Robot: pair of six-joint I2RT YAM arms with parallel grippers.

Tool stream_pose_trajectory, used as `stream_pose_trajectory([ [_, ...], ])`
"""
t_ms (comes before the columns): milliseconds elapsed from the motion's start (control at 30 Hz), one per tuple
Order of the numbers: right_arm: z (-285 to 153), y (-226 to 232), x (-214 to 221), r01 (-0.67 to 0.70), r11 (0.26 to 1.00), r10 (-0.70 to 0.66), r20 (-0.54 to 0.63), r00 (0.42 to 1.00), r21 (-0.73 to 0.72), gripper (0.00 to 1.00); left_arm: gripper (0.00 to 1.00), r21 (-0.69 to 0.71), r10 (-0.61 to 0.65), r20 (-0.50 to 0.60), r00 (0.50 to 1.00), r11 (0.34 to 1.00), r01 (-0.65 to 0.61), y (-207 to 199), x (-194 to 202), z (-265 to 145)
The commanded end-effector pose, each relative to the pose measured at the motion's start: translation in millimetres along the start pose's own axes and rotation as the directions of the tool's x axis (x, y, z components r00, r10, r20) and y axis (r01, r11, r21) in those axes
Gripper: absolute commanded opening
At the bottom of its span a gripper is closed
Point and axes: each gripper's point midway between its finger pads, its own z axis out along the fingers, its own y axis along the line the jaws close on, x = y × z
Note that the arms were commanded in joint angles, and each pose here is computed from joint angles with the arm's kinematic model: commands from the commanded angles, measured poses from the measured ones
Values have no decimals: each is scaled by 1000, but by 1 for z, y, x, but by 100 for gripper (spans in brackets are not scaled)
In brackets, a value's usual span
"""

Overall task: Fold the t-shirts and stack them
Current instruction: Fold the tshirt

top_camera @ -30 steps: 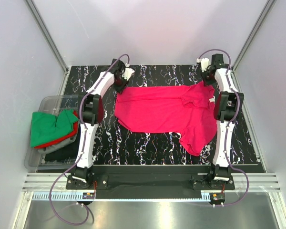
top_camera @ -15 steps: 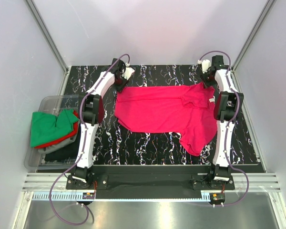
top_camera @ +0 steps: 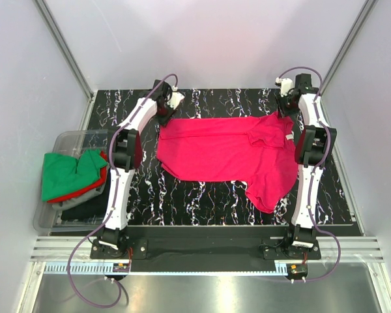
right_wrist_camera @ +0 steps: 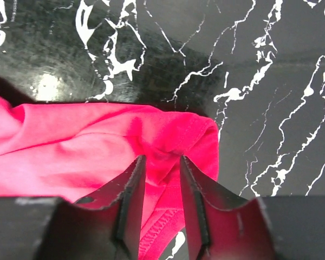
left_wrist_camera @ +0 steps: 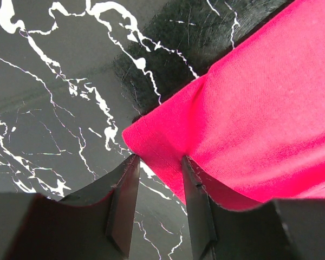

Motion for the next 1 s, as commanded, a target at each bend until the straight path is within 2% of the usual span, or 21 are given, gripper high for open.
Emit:
stream_pose_trajectory([
  [0,-14,6,-25,-8,999,10,68,998,-34,37,41,-30,14,-6,1000,999,-15,5,1,-2],
  [633,11,-7,-9,-7,1000,7,27,1000,15,35,41,-58,24,-32,999,998,-26,10,7,-7],
  [900,6,-15,-15,2,998,-4,35,999,59,6,39,-62,25,-43,999,998,-28,10,11,-7],
  [967,2,-20,-15,3,997,-6,33,999,78,3,38,-64,24,-46,999,998,-27,10,11,-7],
])
